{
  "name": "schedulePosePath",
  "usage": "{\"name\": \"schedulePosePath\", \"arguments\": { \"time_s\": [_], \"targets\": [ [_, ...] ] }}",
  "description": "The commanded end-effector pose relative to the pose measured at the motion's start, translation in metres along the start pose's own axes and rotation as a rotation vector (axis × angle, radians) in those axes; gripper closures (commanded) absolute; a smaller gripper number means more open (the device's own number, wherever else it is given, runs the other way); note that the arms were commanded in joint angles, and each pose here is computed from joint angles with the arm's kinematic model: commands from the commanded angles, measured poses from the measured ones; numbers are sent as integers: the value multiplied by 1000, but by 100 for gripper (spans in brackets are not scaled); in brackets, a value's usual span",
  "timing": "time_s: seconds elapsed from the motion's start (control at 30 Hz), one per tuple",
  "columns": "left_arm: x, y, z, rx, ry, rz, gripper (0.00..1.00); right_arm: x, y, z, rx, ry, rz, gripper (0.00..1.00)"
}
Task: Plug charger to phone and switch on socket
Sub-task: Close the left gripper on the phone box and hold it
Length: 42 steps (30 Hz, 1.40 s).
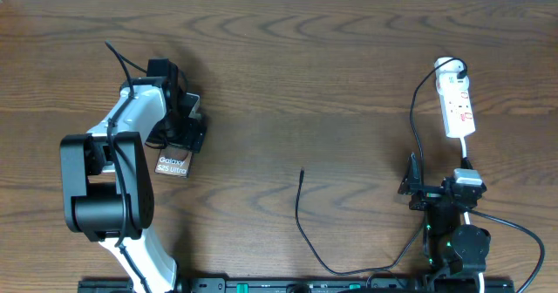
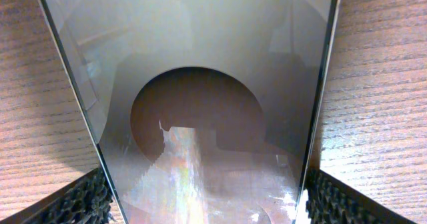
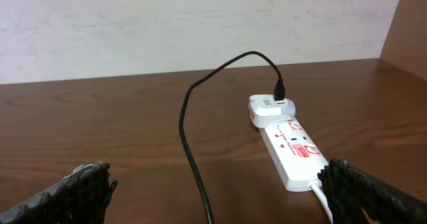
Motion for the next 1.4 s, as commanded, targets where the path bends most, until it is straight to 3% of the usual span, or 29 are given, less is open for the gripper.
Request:
{"name": "schedulePosePath", "arguments": {
  "time_s": [0.0, 0.53, 0.6, 0.67, 1.37],
  "targets": [
    [7, -6, 8, -52, 0, 32, 12, 1, 0, 0, 3, -8, 5, 1],
    [8, -6, 8, -51, -1, 36, 13, 1, 0, 0, 3, -8, 5, 1],
    [8, -6, 7, -51, -1, 37, 11, 1, 0, 0, 3, -8, 5, 1],
    [9, -6, 7, -50, 0, 40, 0, 1, 0, 0, 3, -8, 5, 1],
    [11, -10, 1, -9, 0, 40, 2, 1, 0, 0, 3, -8, 5, 1]
  ]
}}
Point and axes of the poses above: each gripper's point midway between its finger pads, its own y axis back along the fingers, its own z axis along the line the jaws close on, x = y × z, the point moved 3 cm from there along y, back along the fingers, and after that the axes turned 4 degrees about y, right-handed, at the moved point
